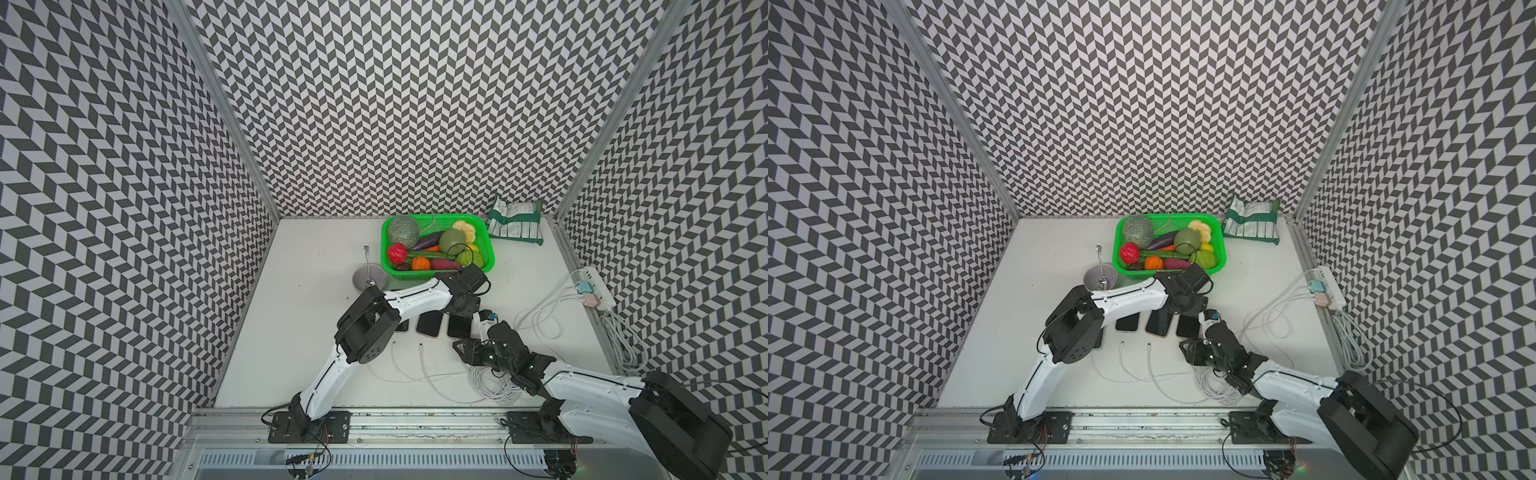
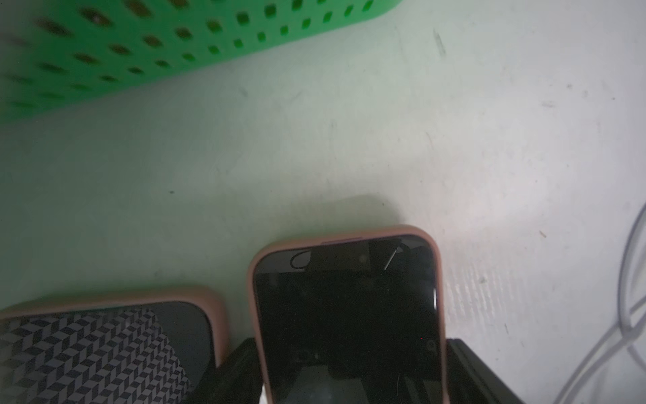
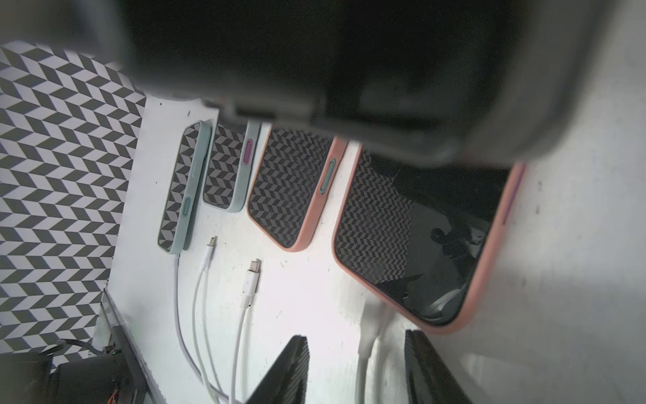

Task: Unplug the charging cable from the phone
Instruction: Remove the charging cable from the phone.

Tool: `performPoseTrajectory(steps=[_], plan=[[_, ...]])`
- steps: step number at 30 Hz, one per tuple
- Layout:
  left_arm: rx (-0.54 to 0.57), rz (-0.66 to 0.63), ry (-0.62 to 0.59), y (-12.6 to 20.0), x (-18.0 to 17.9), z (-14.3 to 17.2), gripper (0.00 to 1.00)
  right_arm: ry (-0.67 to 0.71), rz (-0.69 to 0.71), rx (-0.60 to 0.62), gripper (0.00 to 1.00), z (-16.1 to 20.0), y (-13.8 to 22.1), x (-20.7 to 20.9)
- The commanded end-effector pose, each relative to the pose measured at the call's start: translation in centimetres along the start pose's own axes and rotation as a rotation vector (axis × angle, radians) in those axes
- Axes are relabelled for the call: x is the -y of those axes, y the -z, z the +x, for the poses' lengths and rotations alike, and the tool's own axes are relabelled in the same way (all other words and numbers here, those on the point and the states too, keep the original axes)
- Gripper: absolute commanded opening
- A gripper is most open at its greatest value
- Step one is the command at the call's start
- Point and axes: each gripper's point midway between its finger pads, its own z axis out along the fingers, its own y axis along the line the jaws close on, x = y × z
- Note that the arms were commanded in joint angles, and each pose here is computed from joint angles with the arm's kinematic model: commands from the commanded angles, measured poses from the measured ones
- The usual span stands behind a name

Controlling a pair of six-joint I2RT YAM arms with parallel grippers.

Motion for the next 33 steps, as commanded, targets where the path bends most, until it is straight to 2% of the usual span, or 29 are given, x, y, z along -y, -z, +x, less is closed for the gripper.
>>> performPoseTrajectory(steps=[1, 16, 26, 33], plan=[[0.073, 0.035, 0.014, 1.4, 1.0, -2.9, 0.0, 0.012, -0.012, -0.019, 0.44, 0.0, -0.3, -0.4], [0.056, 0.043, 0.037, 0.3, 0.5, -3.0, 0.0, 0.027, 0.016, -0.032, 0.28, -0.5, -1.2, -0.4], [0.056, 0.044, 0.041, 0.0, 0.5, -3.0, 0.0, 0.032, 0.022, -0.025, 0.07, -0.4, -0.9, -0.1], [0.054, 0.04, 0.048, -0.4, 0.4, -3.1, 0.0, 0.043, 0.002, -0.006, 0.04, -0.6, 0.1, -0.6]])
